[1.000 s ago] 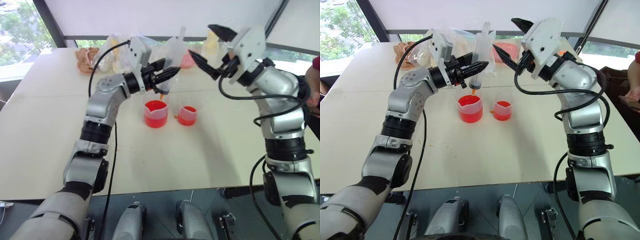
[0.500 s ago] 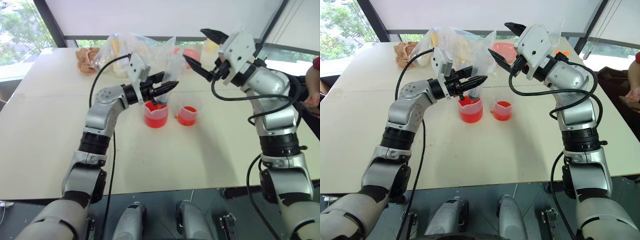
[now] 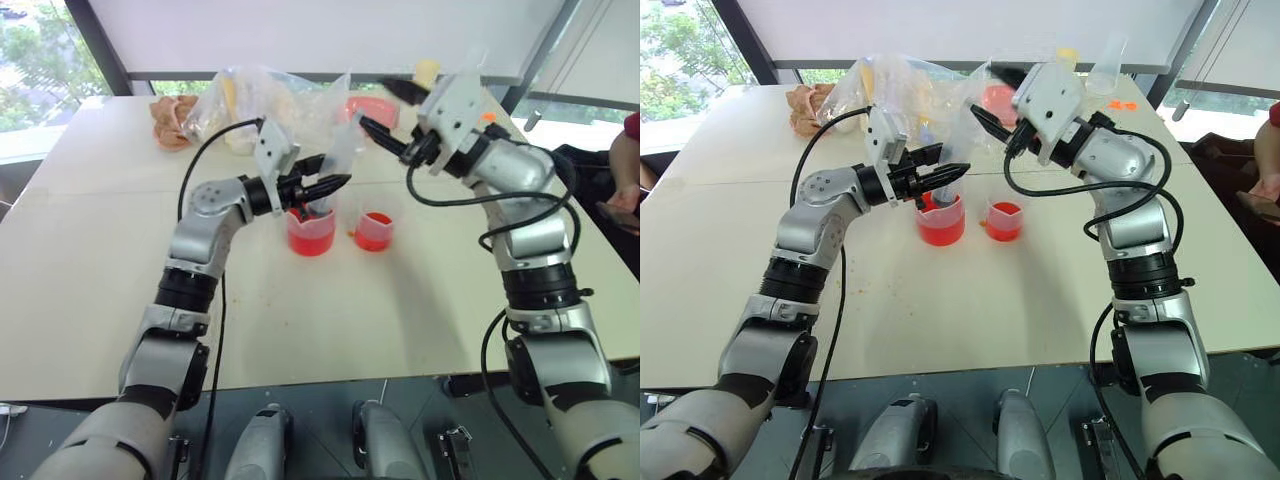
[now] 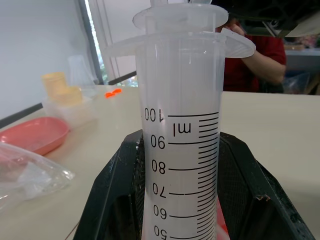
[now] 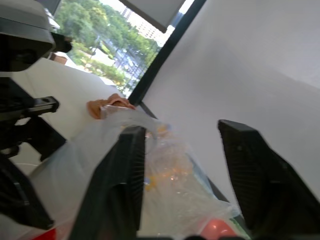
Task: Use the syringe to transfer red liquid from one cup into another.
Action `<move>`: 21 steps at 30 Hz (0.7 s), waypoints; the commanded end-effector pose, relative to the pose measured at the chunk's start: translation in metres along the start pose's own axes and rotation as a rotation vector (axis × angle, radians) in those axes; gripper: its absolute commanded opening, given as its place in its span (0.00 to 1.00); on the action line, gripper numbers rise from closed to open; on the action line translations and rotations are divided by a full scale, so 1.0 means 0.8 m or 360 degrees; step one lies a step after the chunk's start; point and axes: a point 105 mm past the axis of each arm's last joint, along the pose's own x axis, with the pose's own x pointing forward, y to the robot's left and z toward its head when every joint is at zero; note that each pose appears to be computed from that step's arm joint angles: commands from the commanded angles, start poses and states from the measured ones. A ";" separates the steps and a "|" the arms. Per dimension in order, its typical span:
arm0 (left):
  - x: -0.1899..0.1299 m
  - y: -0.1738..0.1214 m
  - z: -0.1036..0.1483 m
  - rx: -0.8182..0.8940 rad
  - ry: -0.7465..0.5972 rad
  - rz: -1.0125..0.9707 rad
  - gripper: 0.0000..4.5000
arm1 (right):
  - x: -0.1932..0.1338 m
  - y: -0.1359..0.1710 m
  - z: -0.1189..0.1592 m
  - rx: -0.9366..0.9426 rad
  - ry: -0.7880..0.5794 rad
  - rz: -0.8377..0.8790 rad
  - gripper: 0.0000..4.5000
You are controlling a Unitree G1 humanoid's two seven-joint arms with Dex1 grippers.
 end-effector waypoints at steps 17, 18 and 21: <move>0.017 -0.006 -0.039 -0.0092 0.0077 -0.0012 0.31 | -0.020 -0.087 0.063 -0.0257 -0.0143 -0.0364 0.01; 0.017 -0.007 -0.038 -0.0109 0.0071 -0.0026 0.31 | -0.022 -0.092 0.063 -0.0272 -0.0137 -0.0386 0.01; 0.016 -0.009 -0.039 -0.0117 0.0071 -0.0033 0.31 | -0.028 -0.102 0.064 -0.0291 -0.0128 -0.0433 0.01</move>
